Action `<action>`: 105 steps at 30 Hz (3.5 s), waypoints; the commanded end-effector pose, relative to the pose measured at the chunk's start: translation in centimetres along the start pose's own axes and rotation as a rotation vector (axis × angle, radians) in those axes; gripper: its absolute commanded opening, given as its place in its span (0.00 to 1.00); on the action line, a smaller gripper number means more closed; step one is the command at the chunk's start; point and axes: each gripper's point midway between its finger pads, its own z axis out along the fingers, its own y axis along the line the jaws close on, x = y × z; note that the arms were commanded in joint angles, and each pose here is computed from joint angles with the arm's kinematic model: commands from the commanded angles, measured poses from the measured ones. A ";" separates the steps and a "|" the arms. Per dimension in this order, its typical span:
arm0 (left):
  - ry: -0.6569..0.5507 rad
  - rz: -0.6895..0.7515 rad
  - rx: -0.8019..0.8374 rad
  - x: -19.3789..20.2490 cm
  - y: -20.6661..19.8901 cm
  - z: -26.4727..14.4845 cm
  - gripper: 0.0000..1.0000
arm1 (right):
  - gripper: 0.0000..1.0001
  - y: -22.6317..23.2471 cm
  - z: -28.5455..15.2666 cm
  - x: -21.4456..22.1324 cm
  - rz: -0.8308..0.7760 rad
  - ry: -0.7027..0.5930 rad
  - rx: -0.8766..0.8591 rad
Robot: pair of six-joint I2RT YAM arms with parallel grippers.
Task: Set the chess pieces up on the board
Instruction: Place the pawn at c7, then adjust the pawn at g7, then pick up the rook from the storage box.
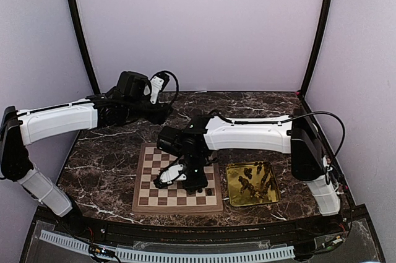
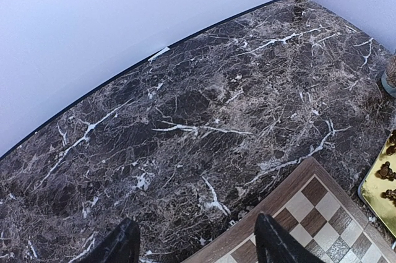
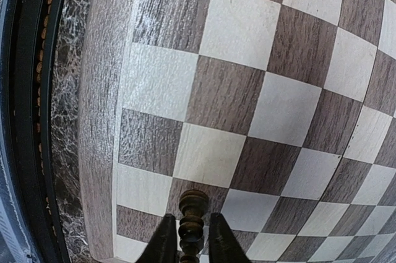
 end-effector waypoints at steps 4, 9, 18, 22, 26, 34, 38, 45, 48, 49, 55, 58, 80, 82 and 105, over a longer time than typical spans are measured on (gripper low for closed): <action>-0.027 0.001 0.008 -0.5 0.2 -0.7 0.66 | 0.36 0.1 -0.8 -0.5 0.000 -0.016 0.013; -0.023 0.001 0.017 -0.4 0.0 -0.7 0.66 | 0.49 0.0 -2.5 0.6 0.016 -0.033 0.047; -0.020 -0.002 0.029 -0.4 -0.2 -0.6 0.66 | 0.45 0.0 -1.7 2.8 0.072 -0.017 0.009; -0.017 -0.002 0.030 -0.3 -0.2 -0.5 0.66 | 0.40 -0.1 -1.2 2.9 0.079 -0.012 -0.002; -0.015 -0.001 0.030 -0.3 -0.2 -0.5 0.66 | 0.34 0.1 -0.9 3.0 0.079 -0.007 -0.019; -0.012 -0.001 0.038 -0.2 -0.4 -0.4 0.66 | 0.29 0.9 -1.2 2.9 0.071 -0.015 -0.047; -0.009 -0.001 0.039 -0.1 -0.4 -0.3 0.66 | 0.26 1.1 -1.1 3.0 0.068 -0.013 -0.056; -0.003 -0.001 0.042 0.1 -0.5 -0.1 0.66 | 0.25 1.8 -1.0 2.8 0.051 -0.010 -0.075; -0.002 -0.001 0.046 0.1 -0.6 -0.1 0.66 | 0.25 1.8 -1.0 2.8 0.052 -0.010 -0.077; -0.001 -0.001 0.046 0.1 -0.6 -0.1 0.66 | 0.24 1.9 -1.0 2.9 0.050 -0.009 -0.078; 0.002 -0.003 0.048 0.2 -0.6 0.0 0.66 | 0.27 1.3 -0.7 2.9 0.059 -0.004 -0.049; 0.001 -0.002 0.049 0.2 -0.6 0.0 0.66 | 0.31 0.4 -1.3 2.8 0.067 -0.016 -0.016; 0.016 0.002 0.062 0.6 -1.0 0.4 0.66 | 0.39 -5.1 -8.4 20.4 0.548 -0.145 0.123; 0.021 0.000 0.064 0.7 -1.0 0.6 0.66 | 0.38 -4.2 -8.0 22.3 0.587 -0.124 0.130; 0.030 -0.004 0.079 0.8 -1.3 0.7 0.66 | 0.34 -4.7 -3.9 26.7 0.732 -0.034 0.119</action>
